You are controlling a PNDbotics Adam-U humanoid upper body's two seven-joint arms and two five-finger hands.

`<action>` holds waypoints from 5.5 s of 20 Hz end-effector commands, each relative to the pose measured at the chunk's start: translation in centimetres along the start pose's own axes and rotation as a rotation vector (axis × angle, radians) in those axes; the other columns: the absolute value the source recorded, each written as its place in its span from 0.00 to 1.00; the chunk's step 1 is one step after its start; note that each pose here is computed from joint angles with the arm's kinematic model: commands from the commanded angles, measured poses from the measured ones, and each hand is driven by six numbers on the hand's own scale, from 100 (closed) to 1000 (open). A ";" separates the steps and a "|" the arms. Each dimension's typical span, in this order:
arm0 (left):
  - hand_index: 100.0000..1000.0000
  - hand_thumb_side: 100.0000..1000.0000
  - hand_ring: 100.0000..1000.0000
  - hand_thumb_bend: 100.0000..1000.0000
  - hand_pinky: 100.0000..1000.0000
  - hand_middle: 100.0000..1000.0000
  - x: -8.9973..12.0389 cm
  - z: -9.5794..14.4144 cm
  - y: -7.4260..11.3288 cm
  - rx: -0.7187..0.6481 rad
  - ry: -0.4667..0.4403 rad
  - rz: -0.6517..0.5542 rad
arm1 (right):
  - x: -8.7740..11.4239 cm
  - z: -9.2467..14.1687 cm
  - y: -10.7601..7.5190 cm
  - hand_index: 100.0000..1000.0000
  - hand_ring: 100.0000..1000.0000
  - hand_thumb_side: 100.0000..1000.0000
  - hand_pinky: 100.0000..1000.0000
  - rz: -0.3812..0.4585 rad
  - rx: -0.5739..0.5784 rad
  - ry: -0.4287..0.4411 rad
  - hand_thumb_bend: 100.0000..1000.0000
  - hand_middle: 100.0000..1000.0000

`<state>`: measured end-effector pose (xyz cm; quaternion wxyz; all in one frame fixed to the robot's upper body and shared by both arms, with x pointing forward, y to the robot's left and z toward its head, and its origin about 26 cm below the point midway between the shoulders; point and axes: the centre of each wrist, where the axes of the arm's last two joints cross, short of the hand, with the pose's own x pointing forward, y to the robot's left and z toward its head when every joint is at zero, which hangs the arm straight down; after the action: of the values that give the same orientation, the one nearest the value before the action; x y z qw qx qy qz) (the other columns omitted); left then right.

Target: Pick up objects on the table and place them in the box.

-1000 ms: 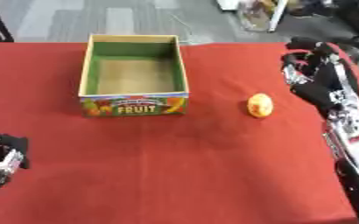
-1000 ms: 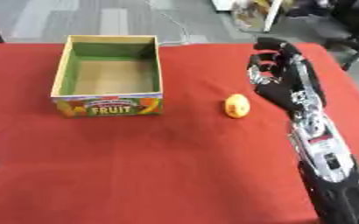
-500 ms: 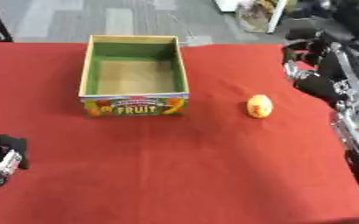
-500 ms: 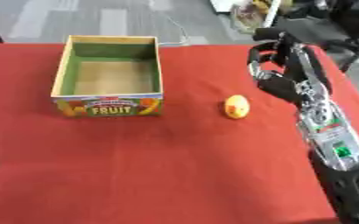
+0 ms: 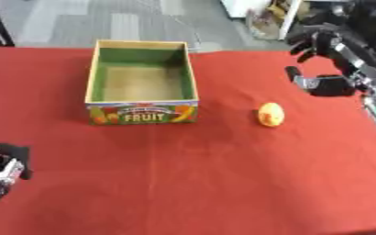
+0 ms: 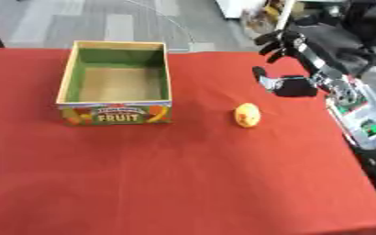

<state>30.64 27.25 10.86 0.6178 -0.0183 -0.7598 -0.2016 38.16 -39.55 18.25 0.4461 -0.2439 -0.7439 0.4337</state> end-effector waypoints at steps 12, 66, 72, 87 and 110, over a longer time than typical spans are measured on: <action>0.46 0.28 0.40 0.14 0.44 0.45 0.4 0.1 0.3 -0.013 -0.010 -0.021 | -3.1 -1.6 1.1 0.81 0.76 0.00 0.65 0.086 0.178 0.068 0.18 0.78; 0.46 0.29 0.41 0.13 0.44 0.45 0.3 0.1 0.2 -0.012 -0.007 -0.019 | -3.9 -1.8 3.4 0.26 0.15 0.00 0.08 0.344 0.154 0.112 0.00 0.17; 0.46 0.29 0.41 0.13 0.44 0.45 0.3 0.1 0.2 -0.015 -0.005 -0.020 | -0.8 -3.7 0.6 0.25 0.14 0.00 0.07 0.352 0.046 -0.003 0.00 0.16; 0.46 0.28 0.41 0.13 0.44 0.45 0.9 -1.1 -1.2 -0.100 -0.045 -0.003 | 2.9 -11.2 0.6 0.25 0.15 0.00 0.08 0.317 0.036 -0.101 0.00 0.16; 0.46 0.28 0.41 0.14 0.44 0.45 2.5 -2.5 -2.2 -0.179 -0.106 -0.005 | 4.5 -15.3 6.1 0.85 0.88 0.29 0.84 0.408 0.126 -0.156 0.38 0.85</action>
<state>31.77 23.98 12.17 0.5848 -0.0830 -0.7628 -0.2633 49.02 -26.43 16.47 0.3274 -0.3107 -0.6791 0.5789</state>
